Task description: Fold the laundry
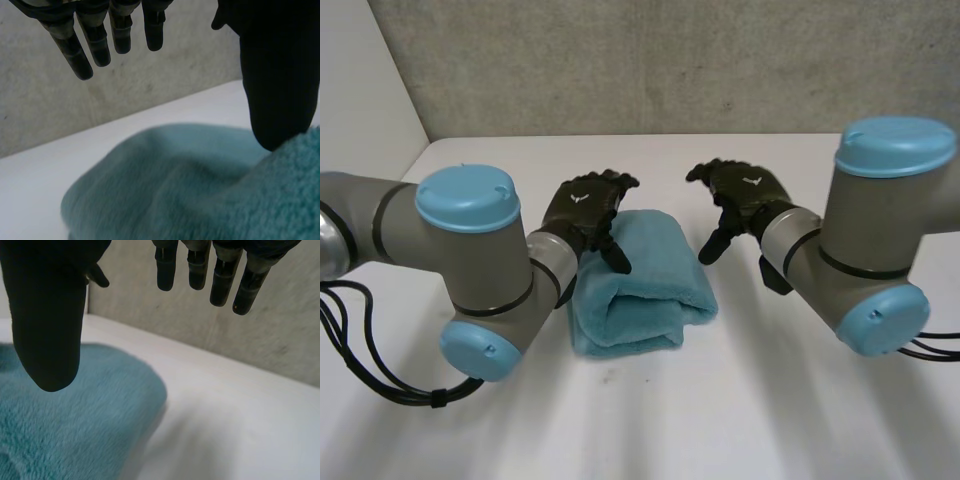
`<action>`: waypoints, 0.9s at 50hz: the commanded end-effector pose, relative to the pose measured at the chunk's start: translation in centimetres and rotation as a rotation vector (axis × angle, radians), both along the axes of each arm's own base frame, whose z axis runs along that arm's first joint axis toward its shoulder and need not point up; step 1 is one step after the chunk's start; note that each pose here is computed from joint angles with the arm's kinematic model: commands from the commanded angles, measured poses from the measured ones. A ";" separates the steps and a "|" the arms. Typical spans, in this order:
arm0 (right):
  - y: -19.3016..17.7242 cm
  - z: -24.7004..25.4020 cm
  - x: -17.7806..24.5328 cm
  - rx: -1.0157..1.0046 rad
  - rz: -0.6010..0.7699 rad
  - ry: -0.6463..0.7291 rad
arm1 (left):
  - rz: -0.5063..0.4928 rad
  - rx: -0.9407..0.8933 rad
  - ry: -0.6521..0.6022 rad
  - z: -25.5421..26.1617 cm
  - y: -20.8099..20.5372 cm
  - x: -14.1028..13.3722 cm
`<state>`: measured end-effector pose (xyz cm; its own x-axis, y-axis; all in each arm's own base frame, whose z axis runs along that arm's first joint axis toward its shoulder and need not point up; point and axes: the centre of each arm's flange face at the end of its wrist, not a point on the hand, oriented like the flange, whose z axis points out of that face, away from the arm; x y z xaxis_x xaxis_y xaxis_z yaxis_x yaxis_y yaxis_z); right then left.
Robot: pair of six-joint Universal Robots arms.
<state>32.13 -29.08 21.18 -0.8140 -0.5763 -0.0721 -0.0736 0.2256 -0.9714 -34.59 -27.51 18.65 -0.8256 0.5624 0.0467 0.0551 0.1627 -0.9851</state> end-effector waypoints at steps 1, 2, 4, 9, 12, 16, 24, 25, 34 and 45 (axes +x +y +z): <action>-1.0 -2.1 2.1 0.093 0.117 0.020 | 0.098 0.059 -0.083 -2.3 -0.1 1.8; -1.1 -2.3 2.2 0.100 0.128 0.022 | 0.097 0.073 -0.096 -2.6 0.2 1.9; -1.1 -2.5 2.3 0.110 0.137 0.023 | 0.096 0.103 -0.143 -3.2 0.8 2.4; -1.6 -3.9 3.0 0.179 0.173 0.046 | 0.081 0.132 -0.236 -4.2 1.9 3.2; -1.7 -5.2 3.4 0.232 0.193 0.076 | 0.069 0.132 -0.279 -4.8 2.3 3.5; -1.9 -6.2 3.5 0.250 0.204 0.111 | 0.065 0.135 -0.314 -5.3 2.6 3.8; -2.1 -6.8 3.4 0.200 0.223 0.202 | 0.112 0.108 -0.314 -4.5 1.8 4.5; -2.1 -6.8 3.4 0.197 0.222 0.208 | 0.116 0.101 -0.310 -4.3 1.7 4.5; -2.7 -3.3 3.0 0.112 0.148 0.177 | 0.144 0.004 -0.254 0.2 1.5 4.6; -1.3 12.9 -2.5 -0.254 -0.142 -0.046 | 0.212 -0.237 -0.072 12.6 1.8 6.7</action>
<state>33.51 -31.60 26.66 -0.8023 -0.5969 0.0048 -0.1164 0.1486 -0.9820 -29.57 -25.95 25.27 -0.9000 0.4099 -0.1483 0.1867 0.0552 -0.9809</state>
